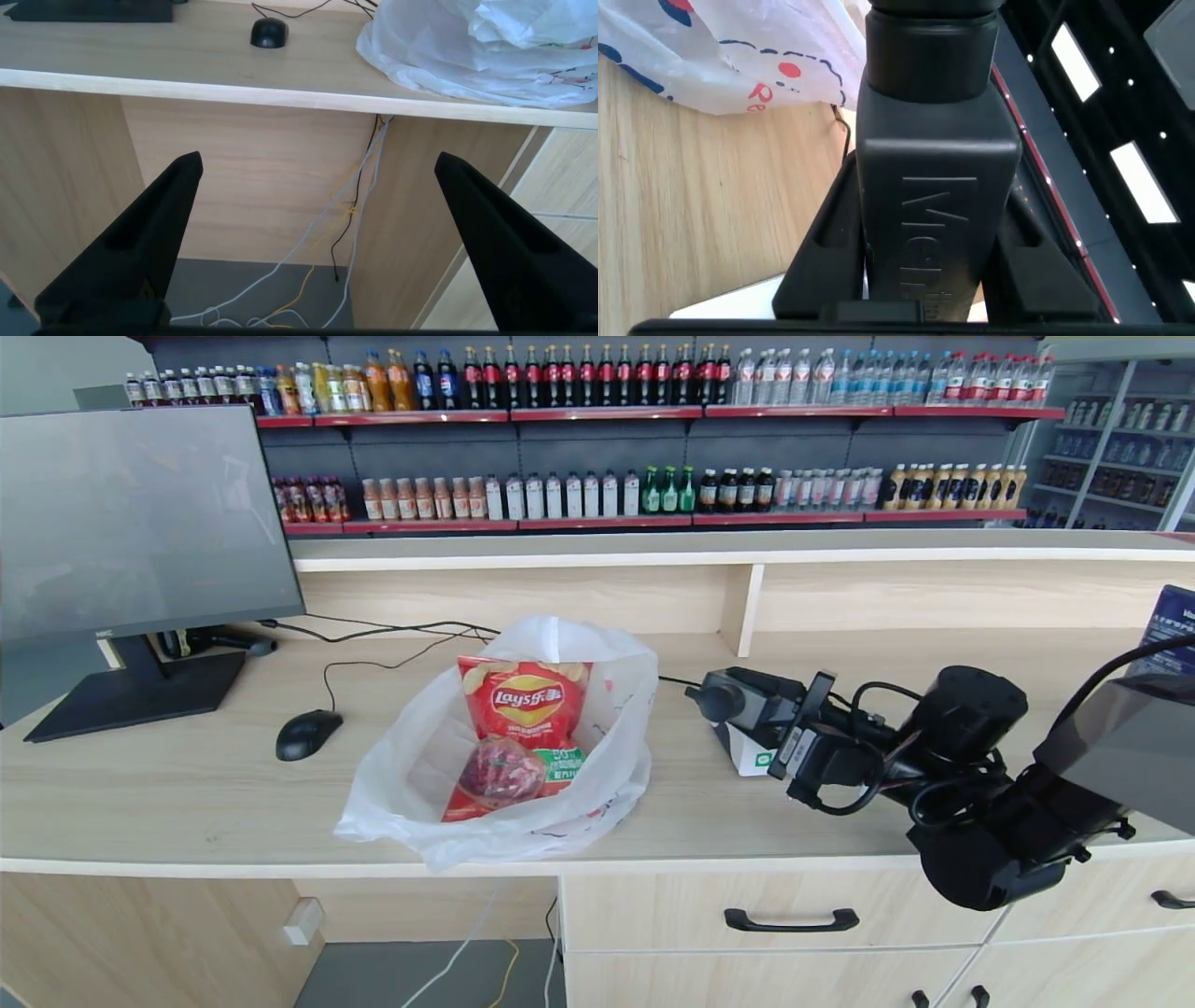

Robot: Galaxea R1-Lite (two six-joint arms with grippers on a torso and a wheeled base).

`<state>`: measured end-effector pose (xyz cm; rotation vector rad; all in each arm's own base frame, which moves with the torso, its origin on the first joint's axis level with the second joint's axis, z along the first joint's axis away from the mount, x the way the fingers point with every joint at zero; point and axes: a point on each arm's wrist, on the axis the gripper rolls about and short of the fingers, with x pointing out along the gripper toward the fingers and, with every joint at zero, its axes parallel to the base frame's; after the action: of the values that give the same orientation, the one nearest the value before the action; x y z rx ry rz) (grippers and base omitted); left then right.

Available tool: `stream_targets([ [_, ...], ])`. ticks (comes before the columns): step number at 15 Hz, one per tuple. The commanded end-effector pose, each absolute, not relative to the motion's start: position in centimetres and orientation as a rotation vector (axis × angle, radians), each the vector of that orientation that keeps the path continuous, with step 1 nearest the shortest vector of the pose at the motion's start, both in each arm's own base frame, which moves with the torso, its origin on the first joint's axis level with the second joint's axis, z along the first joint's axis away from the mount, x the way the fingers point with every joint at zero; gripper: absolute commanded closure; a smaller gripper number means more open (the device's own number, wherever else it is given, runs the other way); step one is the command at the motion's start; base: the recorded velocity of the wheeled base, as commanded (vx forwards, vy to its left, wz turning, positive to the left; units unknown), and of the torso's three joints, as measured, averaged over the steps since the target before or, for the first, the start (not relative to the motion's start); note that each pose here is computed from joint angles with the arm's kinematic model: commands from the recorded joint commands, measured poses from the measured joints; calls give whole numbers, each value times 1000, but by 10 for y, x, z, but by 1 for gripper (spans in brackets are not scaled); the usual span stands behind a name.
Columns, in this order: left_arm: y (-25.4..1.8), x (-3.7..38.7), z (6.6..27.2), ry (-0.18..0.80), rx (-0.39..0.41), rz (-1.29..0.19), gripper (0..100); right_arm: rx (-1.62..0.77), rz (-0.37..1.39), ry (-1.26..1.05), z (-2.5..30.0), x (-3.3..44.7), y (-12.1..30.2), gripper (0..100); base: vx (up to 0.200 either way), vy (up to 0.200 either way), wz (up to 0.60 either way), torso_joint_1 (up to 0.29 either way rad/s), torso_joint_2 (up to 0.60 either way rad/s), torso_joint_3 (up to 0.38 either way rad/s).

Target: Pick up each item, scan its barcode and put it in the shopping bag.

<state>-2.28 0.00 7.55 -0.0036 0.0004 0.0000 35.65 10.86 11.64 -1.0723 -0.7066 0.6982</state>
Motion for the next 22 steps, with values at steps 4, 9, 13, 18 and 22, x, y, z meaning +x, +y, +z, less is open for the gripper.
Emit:
stream_targets([
  [4, 0, -23, 75, 0, -6, 2, 0, -1085, 683, -682, 111, 359, 100, 100, 0, 0, 0, 0, 0, 0],
  [9, 0, -23, 76, 0, -5, 2, 0, -1107, 671, -696, 113, 361, 99, 100, 0, 0, 0, 0, 0, 0],
  [13, 0, -23, 76, 0, -5, 0, 0, -1107, 670, -698, 114, 360, 99, 100, 0, 0, 0, 0, 0, 0],
  [18, 0, -23, 76, 0, -5, 0, 0, -1107, 670, -701, 115, 360, 100, 100, 0, 0, 0, 0, 0, 0],
  [22, 0, -23, 76, 0, -3, 0, 0, -1109, 664, -712, 119, 358, 100, 100, 0, 0, 0, 0, 0, 0],
])
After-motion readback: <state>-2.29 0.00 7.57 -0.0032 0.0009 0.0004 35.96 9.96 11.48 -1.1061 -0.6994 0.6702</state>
